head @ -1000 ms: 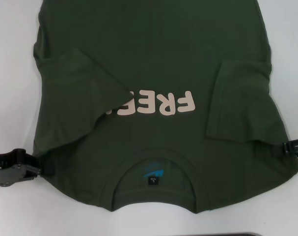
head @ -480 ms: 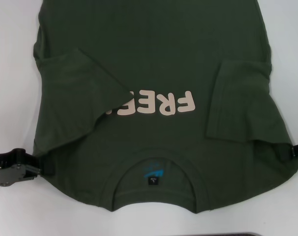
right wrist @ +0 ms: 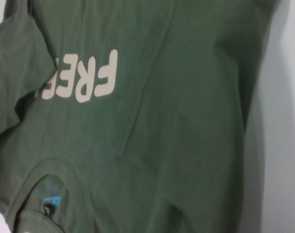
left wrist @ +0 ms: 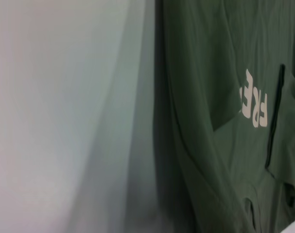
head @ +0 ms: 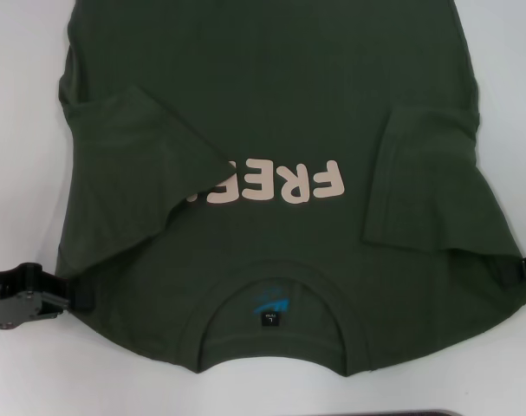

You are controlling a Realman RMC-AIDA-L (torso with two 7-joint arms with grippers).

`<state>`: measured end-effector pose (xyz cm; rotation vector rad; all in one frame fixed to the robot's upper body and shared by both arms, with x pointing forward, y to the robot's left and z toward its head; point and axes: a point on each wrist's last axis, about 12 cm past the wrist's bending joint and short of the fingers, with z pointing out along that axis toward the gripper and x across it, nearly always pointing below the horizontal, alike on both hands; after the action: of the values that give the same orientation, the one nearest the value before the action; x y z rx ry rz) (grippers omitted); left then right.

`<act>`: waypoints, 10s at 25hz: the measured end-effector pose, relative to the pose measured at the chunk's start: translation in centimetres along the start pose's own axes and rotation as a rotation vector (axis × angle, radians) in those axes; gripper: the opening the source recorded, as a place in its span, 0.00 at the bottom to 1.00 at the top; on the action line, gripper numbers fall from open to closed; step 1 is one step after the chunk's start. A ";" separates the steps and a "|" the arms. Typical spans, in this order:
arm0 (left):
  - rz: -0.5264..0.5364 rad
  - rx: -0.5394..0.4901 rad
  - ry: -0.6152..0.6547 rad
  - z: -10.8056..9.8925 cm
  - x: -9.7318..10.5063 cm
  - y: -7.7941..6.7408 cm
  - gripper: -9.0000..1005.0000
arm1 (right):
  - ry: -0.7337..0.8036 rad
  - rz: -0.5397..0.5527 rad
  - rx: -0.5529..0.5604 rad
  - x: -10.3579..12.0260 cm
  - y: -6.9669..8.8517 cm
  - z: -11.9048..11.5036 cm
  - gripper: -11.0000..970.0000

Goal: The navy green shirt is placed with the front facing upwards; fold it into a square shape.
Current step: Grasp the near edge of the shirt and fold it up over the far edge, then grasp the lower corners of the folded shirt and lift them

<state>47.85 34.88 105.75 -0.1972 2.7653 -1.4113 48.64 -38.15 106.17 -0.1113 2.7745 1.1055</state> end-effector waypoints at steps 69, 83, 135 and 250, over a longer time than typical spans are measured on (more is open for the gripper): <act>0.241 -0.002 -0.513 0.8 -15.8 -12.4 0.02 | -0.498 -0.091 -0.009 -14.4 6.2 -5.0 0.05; 0.227 -0.023 -0.608 2.0 -16.4 -11.3 0.02 | -0.594 -0.078 0.084 -16.3 5.7 -3.0 0.08; 0.326 -0.153 -0.774 5.7 -17.7 -12.0 0.31 | -0.721 -0.255 0.355 -21.1 8.1 2.1 0.39; 0.474 -0.312 -0.410 1.6 -11.6 -4.7 0.52 | -0.588 -0.461 -0.148 -2.6 2.9 -1.7 0.81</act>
<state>59.91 32.29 108.25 0.1423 2.4450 -0.7320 50.61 -37.17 109.78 -0.3575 2.0145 1.0104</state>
